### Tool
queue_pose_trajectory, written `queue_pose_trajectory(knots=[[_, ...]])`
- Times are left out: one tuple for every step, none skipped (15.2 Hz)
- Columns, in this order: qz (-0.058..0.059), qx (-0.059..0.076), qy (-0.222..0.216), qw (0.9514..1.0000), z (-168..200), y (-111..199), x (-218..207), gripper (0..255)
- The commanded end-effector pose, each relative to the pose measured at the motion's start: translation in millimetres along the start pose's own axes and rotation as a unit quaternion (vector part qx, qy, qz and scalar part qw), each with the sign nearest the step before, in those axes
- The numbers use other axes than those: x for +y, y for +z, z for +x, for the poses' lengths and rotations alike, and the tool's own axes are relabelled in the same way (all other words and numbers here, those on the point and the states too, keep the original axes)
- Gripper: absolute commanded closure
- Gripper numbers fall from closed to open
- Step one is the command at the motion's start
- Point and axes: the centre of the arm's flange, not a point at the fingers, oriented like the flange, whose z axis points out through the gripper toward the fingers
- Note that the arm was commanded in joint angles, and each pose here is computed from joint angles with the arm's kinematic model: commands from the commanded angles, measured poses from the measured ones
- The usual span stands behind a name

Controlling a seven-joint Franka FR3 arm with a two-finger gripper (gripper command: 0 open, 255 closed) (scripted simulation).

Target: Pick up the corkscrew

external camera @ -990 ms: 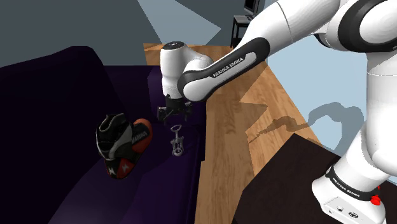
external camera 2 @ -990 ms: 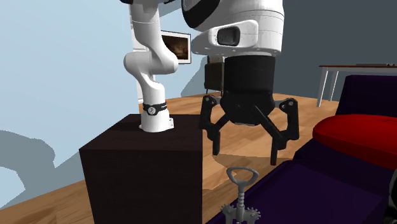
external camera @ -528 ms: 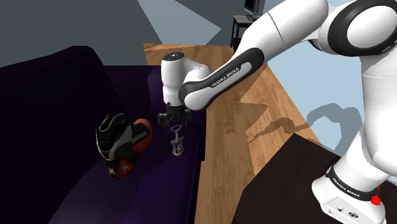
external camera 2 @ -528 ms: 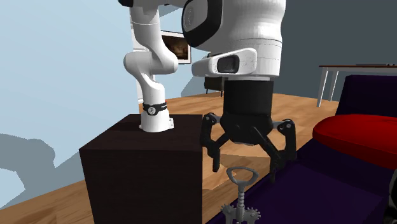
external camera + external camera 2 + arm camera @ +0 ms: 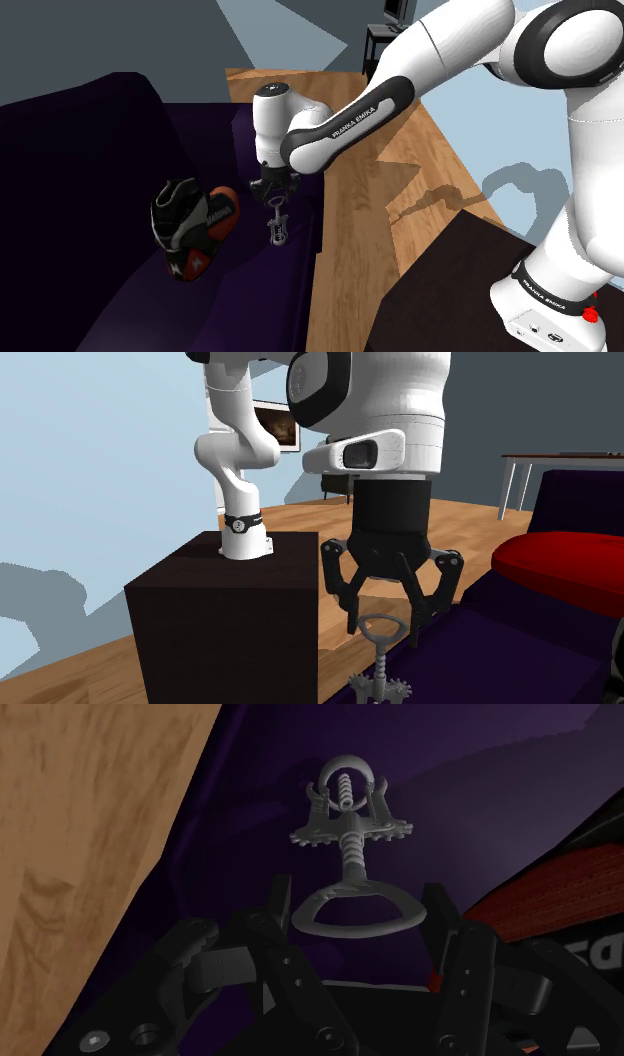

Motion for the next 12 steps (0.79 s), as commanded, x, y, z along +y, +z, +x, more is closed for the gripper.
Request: queue_pose_trajectory(knots=[[0.0,-0.001,0.0,1.0,0,1,0,255],[0.0,0.0,0.0,1.0,0,1,1,255],[0.0,0.0,0.0,1.0,0,-4,1,255],[0.0,-0.001,0.0,1.0,1,-9,1,255],[0.0,0.0,0.0,1.0,2,-15,1,255],[0.0,0.0,0.0,1.0,2,-20,1,255],[0.0,0.0,0.0,1.0,3,-25,1,255],[0.0,0.0,0.0,1.0,3,-30,0,255],[0.0,0.0,0.0,1.0,4,-36,0,255],[0.0,0.0,0.0,1.0,5,-41,0,255],[0.0,0.0,0.0,1.0,5,-46,0,255],[0.0,0.0,0.0,1.0,6,-51,0,255]])
